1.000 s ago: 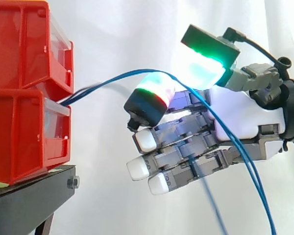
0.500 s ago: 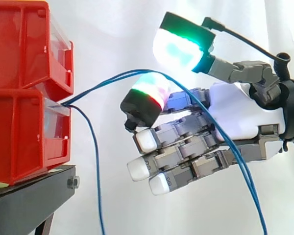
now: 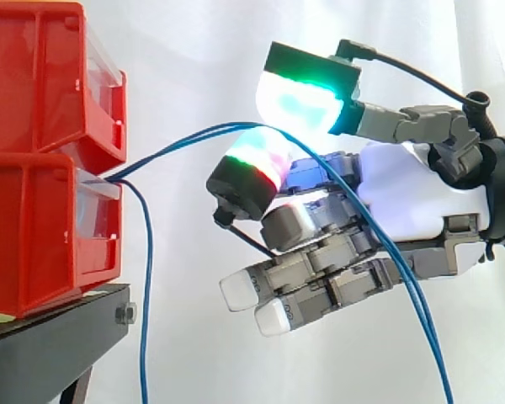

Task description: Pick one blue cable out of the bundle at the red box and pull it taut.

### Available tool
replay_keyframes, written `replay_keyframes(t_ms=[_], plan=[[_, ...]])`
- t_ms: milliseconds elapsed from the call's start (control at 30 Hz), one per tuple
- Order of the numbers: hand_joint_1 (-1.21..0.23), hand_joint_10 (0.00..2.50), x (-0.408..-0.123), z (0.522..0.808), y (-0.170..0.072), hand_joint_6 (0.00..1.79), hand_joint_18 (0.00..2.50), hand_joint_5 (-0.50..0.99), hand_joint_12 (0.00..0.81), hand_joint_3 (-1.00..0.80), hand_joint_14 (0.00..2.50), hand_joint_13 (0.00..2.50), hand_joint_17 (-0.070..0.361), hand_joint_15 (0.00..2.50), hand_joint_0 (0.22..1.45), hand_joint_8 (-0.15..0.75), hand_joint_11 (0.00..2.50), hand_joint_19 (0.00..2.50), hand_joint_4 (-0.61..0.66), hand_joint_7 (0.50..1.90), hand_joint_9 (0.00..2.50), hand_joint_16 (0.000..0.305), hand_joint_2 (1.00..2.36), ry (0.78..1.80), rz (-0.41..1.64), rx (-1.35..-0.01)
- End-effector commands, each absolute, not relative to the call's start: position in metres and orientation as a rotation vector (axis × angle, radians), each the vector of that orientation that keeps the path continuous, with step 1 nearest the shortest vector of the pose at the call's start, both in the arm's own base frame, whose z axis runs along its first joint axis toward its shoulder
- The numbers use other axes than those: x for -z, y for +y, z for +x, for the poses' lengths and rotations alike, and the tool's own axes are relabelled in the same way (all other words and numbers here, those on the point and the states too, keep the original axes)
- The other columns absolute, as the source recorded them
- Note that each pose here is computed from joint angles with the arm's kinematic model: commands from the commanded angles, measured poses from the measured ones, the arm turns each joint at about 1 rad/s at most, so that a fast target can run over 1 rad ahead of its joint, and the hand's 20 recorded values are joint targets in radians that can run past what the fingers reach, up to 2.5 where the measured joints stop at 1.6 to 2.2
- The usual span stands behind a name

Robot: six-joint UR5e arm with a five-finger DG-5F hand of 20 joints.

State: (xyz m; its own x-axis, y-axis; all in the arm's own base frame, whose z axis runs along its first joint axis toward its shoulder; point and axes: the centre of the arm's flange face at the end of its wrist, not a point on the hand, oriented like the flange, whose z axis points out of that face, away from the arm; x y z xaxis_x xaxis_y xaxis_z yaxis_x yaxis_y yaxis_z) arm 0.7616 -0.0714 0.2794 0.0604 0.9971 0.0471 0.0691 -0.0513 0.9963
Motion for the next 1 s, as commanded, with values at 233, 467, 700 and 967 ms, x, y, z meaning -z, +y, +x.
replay_keyframes(t_ms=[233, 467, 700, 967], plan=[[-0.75, 0.01, -0.2800, 0.7616, -0.0702, 0.91, 0.44, -0.18, 0.341, -0.25, 0.02, 0.66, 0.118, 0.44, 0.60, 0.296, 1.26, 0.38, 0.06, 0.96, 1.04, 0.052, 1.01, 1.196, 1.321, -1.166], [-0.84, 0.01, -0.2800, 0.7615, -0.0714, 0.91, 0.45, -0.18, 0.331, -0.28, 0.02, 0.67, 0.114, 0.45, 0.63, 0.269, 1.39, 0.39, 0.04, 0.97, 1.07, 0.051, 1.01, 1.194, 1.323, -1.166], [-0.91, 0.01, -0.2800, 0.7615, -0.0714, 0.91, 0.47, -0.18, 0.330, -0.34, 0.02, 0.67, 0.114, 0.45, 0.69, 0.262, 1.46, 0.35, 0.01, 0.97, 1.06, 0.051, 1.01, 1.194, 1.323, -1.166], [-0.97, 0.01, -0.2800, 0.7615, -0.0714, 0.91, 0.50, -0.18, 0.323, -0.50, 0.02, 0.67, 0.111, 0.42, 0.74, 0.242, 1.40, 0.31, 0.00, 1.00, 0.99, 0.049, 1.00, 1.194, 1.323, -1.166]])
